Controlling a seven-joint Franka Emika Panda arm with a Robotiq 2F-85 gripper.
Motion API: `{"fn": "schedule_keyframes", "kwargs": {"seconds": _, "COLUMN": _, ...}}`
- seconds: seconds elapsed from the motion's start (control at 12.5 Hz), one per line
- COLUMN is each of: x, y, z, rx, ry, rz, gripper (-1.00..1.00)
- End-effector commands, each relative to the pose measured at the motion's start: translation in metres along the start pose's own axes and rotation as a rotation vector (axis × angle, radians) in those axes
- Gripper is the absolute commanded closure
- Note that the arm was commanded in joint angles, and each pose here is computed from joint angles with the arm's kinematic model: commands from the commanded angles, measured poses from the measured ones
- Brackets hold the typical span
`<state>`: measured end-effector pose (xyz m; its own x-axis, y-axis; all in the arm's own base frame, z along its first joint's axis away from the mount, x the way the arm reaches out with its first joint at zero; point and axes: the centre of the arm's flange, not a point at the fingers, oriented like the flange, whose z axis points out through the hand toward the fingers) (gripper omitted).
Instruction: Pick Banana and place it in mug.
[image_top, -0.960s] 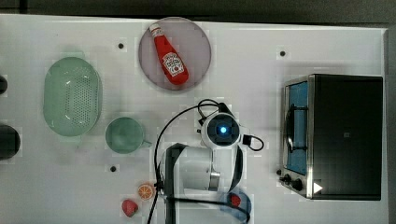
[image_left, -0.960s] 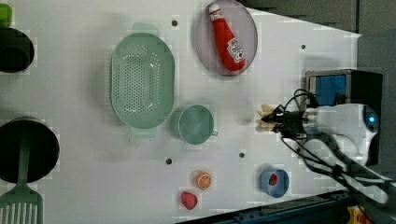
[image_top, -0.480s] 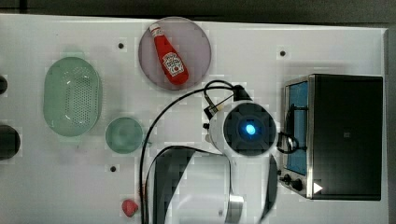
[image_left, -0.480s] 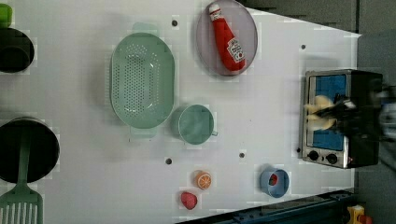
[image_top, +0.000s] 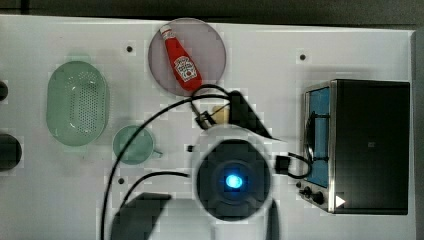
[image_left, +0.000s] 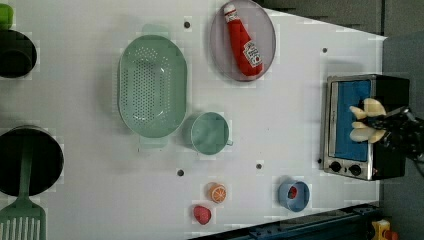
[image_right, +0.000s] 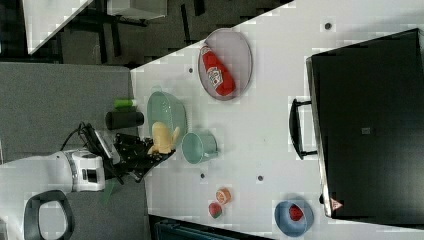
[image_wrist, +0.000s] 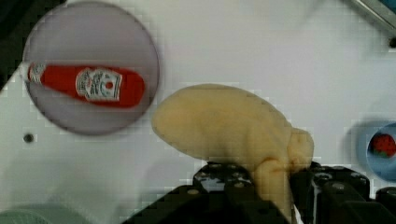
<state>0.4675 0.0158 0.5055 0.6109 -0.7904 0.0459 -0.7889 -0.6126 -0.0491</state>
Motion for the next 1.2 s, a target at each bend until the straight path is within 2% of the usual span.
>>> {"fn": "schedule_keyframes", "kwargs": {"seconds": 0.08, "x": -0.082, "y": -0.050, "z": 0.043, "rx": -0.079, "ry": -0.058, "rz": -0.006, "gripper": 0.46}}
{"fn": "schedule_keyframes", "kwargs": {"seconds": 0.4, "x": -0.155, "y": -0.091, "z": 0.067, "rx": -0.055, "ry": -0.087, "rz": 0.033, "gripper": 0.46}}
{"fn": "schedule_keyframes", "kwargs": {"seconds": 0.64, "x": -0.193, "y": -0.113, "z": 0.106, "rx": -0.055, "ry": -0.099, "rz": 0.133, "gripper": 0.46}}
{"fn": "schedule_keyframes", "kwargs": {"seconds": 0.88, "x": -0.209, "y": -0.127, "z": 0.156, "rx": -0.084, "ry": -0.127, "rz": 0.210, "gripper": 0.46}}
{"fn": "schedule_keyframes", "kwargs": {"seconds": 1.04, "x": -0.209, "y": -0.127, "z": 0.188, "rx": -0.132, "ry": -0.100, "rz": 0.198, "gripper": 0.46}}
{"fn": "schedule_keyframes", "kwargs": {"seconds": 1.2, "x": -0.207, "y": -0.135, "z": 0.207, "rx": -0.082, "ry": -0.103, "rz": 0.200, "gripper": 0.46}}
